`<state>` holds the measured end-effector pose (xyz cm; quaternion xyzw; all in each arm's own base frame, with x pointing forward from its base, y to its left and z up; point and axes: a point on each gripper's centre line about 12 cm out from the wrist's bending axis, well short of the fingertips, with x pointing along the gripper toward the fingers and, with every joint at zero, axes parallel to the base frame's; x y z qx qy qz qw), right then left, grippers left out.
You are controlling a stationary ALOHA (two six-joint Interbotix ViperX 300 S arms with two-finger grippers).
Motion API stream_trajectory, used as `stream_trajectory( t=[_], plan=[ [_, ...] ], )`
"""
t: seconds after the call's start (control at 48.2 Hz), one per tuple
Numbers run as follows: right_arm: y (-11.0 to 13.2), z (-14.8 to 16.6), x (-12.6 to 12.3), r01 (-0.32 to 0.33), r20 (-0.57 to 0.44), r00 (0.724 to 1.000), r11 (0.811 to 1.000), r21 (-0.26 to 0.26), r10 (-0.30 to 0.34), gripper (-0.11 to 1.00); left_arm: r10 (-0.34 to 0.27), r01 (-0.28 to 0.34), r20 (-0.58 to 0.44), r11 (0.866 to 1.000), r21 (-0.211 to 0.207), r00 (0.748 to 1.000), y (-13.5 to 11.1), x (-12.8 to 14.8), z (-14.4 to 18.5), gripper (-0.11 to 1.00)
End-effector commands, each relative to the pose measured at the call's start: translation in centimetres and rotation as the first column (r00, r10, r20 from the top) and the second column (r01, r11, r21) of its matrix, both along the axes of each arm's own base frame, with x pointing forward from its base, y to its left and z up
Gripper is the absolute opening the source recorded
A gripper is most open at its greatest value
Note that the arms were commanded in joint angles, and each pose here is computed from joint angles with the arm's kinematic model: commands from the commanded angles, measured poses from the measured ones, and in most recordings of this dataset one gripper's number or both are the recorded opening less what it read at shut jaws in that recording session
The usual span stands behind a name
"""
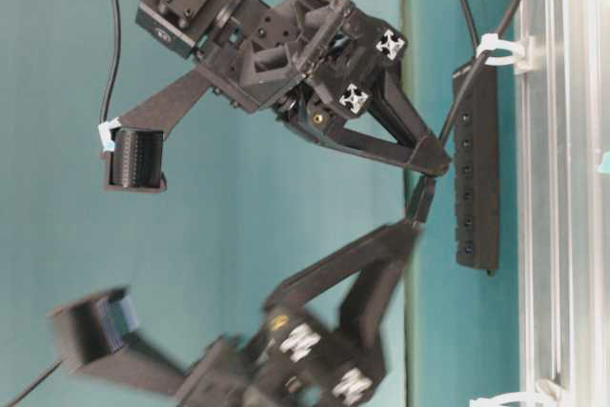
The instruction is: Pass the USB cable through three rings with both arms.
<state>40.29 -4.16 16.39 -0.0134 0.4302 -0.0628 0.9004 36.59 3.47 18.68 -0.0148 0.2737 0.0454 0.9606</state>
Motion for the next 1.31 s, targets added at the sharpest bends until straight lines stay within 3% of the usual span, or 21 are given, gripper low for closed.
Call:
stream_trajectory(
  t=[0.0,0.187,0.415,0.664,0.912,1.286],
  plan=[
    [0.2,0.6,0.3,-0.013,0.017,1.0,1.0,-0.007,0.013,-0.06,-0.004,0.004,0.064,1.0,0.007,0.998,-0.2,-0.7,2.3,0.79],
    [0.7,0.4,0.3,-0.025,0.011,1.0,1.0,-0.007,0.026,-0.06,-0.004,0.003,0.056,1.0,0.009,0.998,-0.4,-3.4,4.0,0.71],
    [2.6,-1.0,-0.1,-0.066,-0.07,0.995,0.998,-0.009,0.065,-0.06,0.0,0.0,0.026,1.0,0.004,1.0,-0.7,-7.0,4.6,0.71],
    [4.1,-1.1,0.2,-0.096,-0.058,0.994,0.995,0.0,0.096,-0.06,0.0,0.0,0.05,1.0,0.006,0.999,-1.0,-9.5,4.7,0.71],
    [4.1,-1.0,0.4,-0.094,-0.048,0.994,0.996,0.003,0.094,-0.06,0.001,-0.001,0.069,1.0,0.007,0.998,-1.1,-11.0,5.3,0.69],
    [3.5,-0.4,2.8,-0.049,-0.064,0.997,0.999,0.017,0.05,-0.06,-0.004,0.004,-0.02,1.0,-0.002,1.0,-1.5,-13.3,5.1,0.69]
  ],
)
